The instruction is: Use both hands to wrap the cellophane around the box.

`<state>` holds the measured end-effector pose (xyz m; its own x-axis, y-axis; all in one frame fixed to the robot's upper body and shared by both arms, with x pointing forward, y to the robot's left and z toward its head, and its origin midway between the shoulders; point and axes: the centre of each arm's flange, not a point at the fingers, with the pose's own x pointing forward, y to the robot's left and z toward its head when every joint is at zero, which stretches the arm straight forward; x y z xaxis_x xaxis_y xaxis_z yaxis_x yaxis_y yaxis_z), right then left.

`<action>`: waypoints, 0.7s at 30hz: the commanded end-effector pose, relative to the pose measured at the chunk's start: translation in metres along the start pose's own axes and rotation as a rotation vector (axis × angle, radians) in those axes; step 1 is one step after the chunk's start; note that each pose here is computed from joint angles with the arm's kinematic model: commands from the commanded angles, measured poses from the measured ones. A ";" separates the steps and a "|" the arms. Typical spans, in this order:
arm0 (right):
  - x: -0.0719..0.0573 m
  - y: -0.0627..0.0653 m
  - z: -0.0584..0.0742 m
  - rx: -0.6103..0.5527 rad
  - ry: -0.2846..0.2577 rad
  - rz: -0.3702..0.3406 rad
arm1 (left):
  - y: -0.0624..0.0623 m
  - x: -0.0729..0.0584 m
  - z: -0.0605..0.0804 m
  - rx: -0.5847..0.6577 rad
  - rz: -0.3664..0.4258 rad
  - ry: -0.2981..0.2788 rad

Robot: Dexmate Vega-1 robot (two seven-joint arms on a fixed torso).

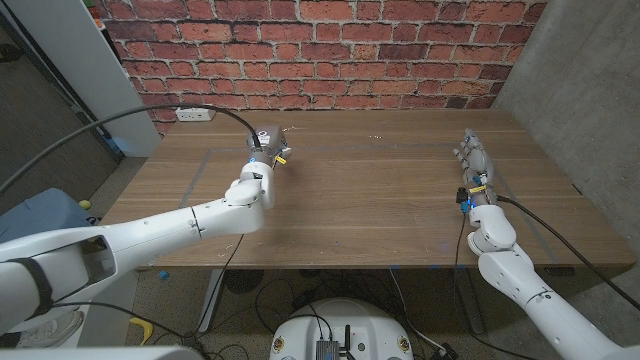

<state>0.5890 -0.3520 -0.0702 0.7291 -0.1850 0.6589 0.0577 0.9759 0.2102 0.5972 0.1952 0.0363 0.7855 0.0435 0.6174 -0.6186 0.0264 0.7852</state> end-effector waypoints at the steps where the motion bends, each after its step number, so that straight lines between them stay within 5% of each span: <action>1: -0.010 -0.006 0.000 0.004 0.000 -0.025 | -0.002 0.002 0.033 0.012 -0.025 -0.145; 21: -0.018 -0.011 -0.002 0.003 0.002 -0.041 | -0.012 0.000 0.077 -0.010 -0.090 -0.310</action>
<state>0.5807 -0.3575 -0.0790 0.7271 -0.2134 0.6525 0.0784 0.9701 0.2299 0.6059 0.1471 0.0343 0.8025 -0.1413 0.5797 -0.5805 0.0397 0.8133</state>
